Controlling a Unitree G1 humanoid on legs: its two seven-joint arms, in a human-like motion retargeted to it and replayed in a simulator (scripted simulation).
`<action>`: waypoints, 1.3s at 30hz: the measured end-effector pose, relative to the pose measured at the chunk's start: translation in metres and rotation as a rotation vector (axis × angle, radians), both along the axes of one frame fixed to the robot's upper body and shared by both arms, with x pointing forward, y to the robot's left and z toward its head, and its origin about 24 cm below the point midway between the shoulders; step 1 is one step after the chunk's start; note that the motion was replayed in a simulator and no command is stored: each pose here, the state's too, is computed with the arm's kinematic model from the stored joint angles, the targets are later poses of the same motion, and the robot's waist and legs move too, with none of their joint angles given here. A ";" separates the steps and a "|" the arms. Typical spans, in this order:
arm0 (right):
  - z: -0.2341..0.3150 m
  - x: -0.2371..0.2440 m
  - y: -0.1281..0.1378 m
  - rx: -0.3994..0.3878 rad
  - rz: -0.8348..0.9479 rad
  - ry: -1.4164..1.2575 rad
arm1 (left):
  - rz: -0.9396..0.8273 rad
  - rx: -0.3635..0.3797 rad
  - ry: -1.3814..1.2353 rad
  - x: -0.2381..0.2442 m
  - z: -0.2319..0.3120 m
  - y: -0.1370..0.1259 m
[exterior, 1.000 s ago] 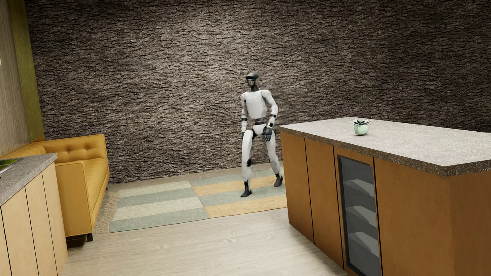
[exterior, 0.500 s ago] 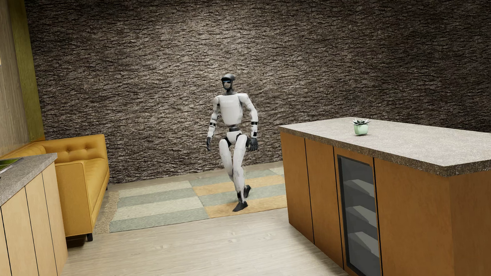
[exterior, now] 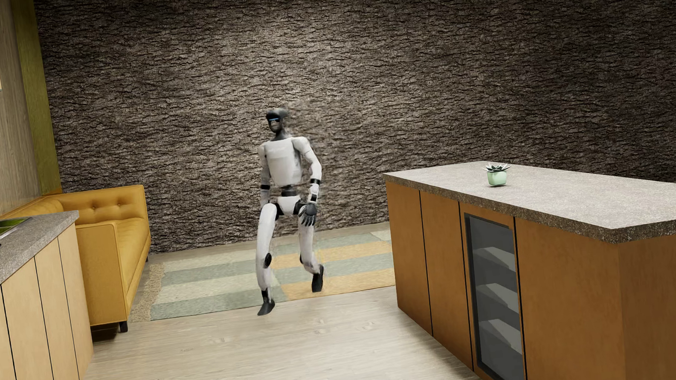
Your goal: Go around the plant
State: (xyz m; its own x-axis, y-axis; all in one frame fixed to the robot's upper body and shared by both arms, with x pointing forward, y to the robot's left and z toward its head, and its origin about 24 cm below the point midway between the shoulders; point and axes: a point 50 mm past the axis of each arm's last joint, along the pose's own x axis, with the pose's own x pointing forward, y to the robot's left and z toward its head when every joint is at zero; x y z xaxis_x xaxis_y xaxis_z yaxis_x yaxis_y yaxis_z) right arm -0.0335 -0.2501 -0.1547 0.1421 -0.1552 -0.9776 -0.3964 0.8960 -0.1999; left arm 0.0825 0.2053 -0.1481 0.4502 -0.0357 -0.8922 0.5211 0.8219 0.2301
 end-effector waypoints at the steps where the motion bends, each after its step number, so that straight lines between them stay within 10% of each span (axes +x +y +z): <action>1: -0.002 0.001 0.002 0.002 0.001 0.008 | -0.021 -0.006 0.016 -0.003 -0.002 -0.005; 7: 0.001 0.041 0.031 0.105 0.066 -0.157 | -0.054 -0.012 0.202 -0.065 -0.015 -0.015; 15: 0.004 0.066 0.014 0.057 0.066 -0.207 | -0.096 0.104 0.487 -0.154 -0.012 0.016; 28: -0.001 0.018 0.024 0.080 0.058 -0.073 | 0.015 -0.076 -0.344 0.084 0.048 -0.006; 39: 0.012 0.111 0.033 0.112 0.118 -0.347 | -0.045 0.043 0.319 -0.105 -0.015 0.002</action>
State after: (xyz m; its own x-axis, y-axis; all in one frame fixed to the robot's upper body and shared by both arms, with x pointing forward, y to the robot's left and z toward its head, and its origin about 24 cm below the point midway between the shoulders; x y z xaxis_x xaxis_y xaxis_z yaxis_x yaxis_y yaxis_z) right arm 0.0779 -0.2176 -0.1430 0.4784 -0.0132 -0.8781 -0.4243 0.8720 -0.2443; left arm -0.0227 0.2078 -0.1630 0.1463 -0.0088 -0.9892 0.6083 0.7894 0.0829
